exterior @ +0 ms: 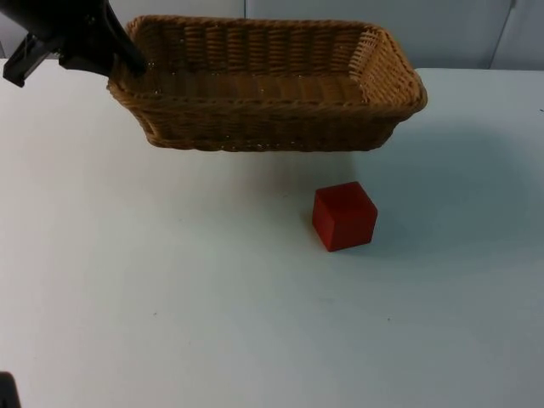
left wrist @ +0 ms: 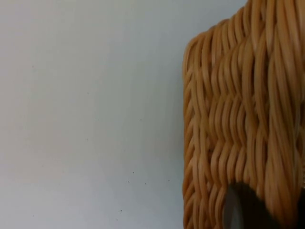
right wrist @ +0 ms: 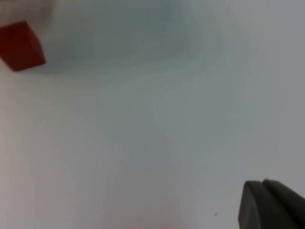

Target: Pick up the basket with the left hand and place the cube into the basket with the right hand.

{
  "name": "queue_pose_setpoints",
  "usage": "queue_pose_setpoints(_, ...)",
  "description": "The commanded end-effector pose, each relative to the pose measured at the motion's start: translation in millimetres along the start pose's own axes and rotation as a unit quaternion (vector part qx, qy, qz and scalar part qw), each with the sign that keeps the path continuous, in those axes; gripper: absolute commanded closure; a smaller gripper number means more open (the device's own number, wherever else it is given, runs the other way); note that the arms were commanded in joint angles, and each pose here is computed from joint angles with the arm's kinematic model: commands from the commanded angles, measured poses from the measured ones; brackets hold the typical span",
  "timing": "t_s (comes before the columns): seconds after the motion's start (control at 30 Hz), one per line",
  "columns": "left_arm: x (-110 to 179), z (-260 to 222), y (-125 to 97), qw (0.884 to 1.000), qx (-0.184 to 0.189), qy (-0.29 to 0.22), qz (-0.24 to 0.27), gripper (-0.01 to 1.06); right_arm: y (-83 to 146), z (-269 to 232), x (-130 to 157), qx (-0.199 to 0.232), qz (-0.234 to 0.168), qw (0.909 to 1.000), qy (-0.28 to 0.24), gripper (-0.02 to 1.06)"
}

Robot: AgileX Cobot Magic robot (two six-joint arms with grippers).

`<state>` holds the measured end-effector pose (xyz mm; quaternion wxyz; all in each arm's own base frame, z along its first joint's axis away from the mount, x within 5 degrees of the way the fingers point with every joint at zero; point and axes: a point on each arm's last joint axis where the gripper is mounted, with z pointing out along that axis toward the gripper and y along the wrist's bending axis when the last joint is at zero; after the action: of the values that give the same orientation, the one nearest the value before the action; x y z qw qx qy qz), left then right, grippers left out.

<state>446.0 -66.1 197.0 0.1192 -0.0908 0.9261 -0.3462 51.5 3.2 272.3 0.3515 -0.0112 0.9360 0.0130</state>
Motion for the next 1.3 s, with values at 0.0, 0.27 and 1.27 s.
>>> queue_pose_setpoints(0.0, -2.6, -4.6, -6.3, 1.000, 0.020, -0.011, -0.010, 1.05, 6.4, 11.4, -13.5, -0.042, -0.005, 0.9989, 0.021, 1.05)
queue_pose_setpoints(0.27, -5.3, -8.9, -27.3, 0.998, -0.012, -0.031, 0.056, 1.05, 40.8, 77.0, -63.6, -0.277, 0.044, 0.9584, 0.050, 1.05)
queue_pose_setpoints(1.27, -16.8, -9.8, -25.4, 0.994, -0.023, -0.096, 0.056, 1.05, 82.7, 136.2, -71.5, -0.243, -0.055, 0.9669, 0.057, 1.04)
